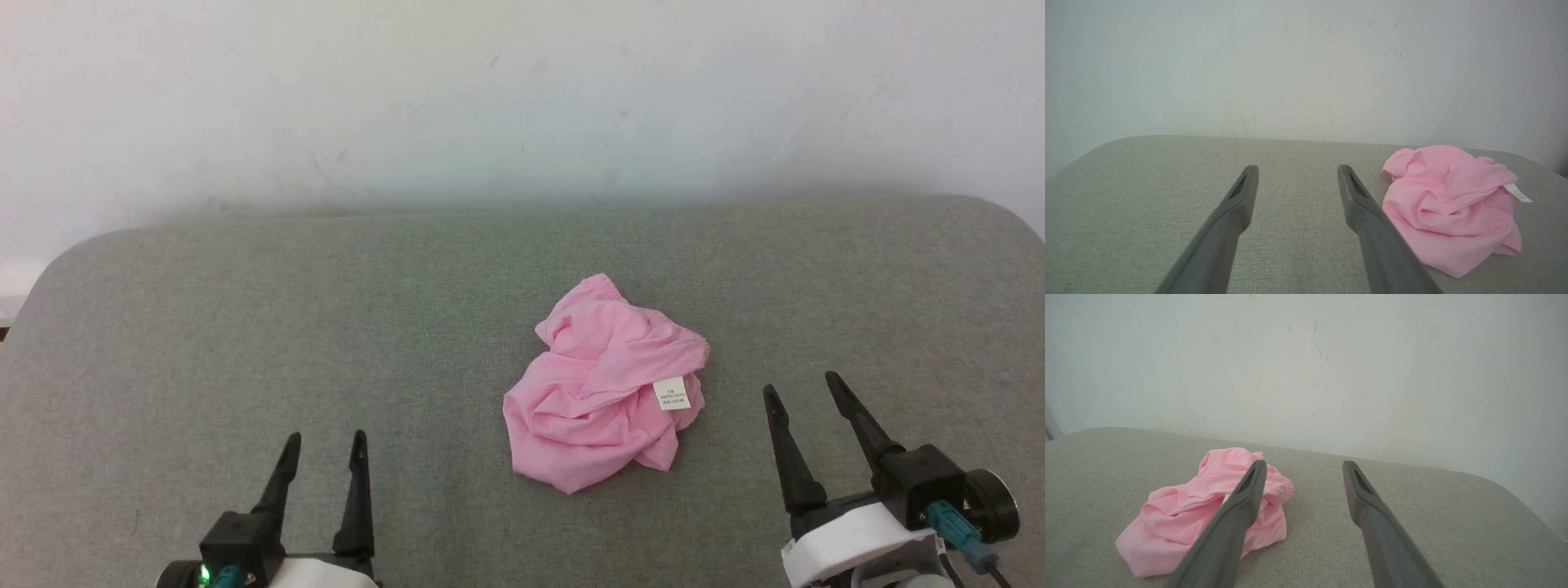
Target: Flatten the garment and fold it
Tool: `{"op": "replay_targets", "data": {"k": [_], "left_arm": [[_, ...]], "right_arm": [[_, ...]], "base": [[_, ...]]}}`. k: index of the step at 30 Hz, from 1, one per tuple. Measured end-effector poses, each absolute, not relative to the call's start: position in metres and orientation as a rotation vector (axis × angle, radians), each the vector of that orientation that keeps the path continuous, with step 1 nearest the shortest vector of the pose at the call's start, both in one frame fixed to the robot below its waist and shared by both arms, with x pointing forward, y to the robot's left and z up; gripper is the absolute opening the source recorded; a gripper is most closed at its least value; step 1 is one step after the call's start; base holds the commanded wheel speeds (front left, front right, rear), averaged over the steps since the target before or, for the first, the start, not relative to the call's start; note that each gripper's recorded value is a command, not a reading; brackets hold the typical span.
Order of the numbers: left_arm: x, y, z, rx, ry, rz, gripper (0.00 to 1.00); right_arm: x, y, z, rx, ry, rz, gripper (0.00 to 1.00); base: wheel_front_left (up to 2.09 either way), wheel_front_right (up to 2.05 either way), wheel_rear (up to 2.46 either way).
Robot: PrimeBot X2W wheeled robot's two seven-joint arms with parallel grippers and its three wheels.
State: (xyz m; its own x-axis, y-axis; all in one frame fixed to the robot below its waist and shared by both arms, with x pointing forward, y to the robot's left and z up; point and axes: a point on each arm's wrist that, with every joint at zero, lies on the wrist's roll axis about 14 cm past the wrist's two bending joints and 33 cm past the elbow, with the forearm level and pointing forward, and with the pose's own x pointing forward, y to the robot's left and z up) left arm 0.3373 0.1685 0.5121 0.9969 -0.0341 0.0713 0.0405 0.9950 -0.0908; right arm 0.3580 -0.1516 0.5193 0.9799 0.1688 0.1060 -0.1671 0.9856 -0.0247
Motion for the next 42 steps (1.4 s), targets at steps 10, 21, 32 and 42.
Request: {"op": "replay_targets", "data": {"k": [10, 21, 32, 42], "left_arm": [[0.336, 0.16, 0.506, -0.115, -0.061, -0.052, 1.0], [0.344, 0.151, 0.487, -0.147, -0.006, -0.066, 1.0], [0.345, 0.176, 0.477, -0.162, 0.021, 0.023, 1.0], [0.335, 0.198, 0.463, -0.154, 0.067, 0.105, 1.0]], "right_arm": [[0.361, -0.148, 0.513, -0.003, -0.084, 0.177, 1.0], [0.405, -0.123, 0.494, -0.196, 0.228, 0.416, 1.0], [0.441, -0.091, 0.459, -0.471, 0.516, 0.656, 1.0], [0.451, -0.076, 0.412, -0.521, 0.643, 0.734, 0.0]], "base": [[0.0, 0.0, 0.0], [0.0, 0.0, 0.0], [0.0, 0.0, 0.0], [0.0, 0.0, 0.0]]}}
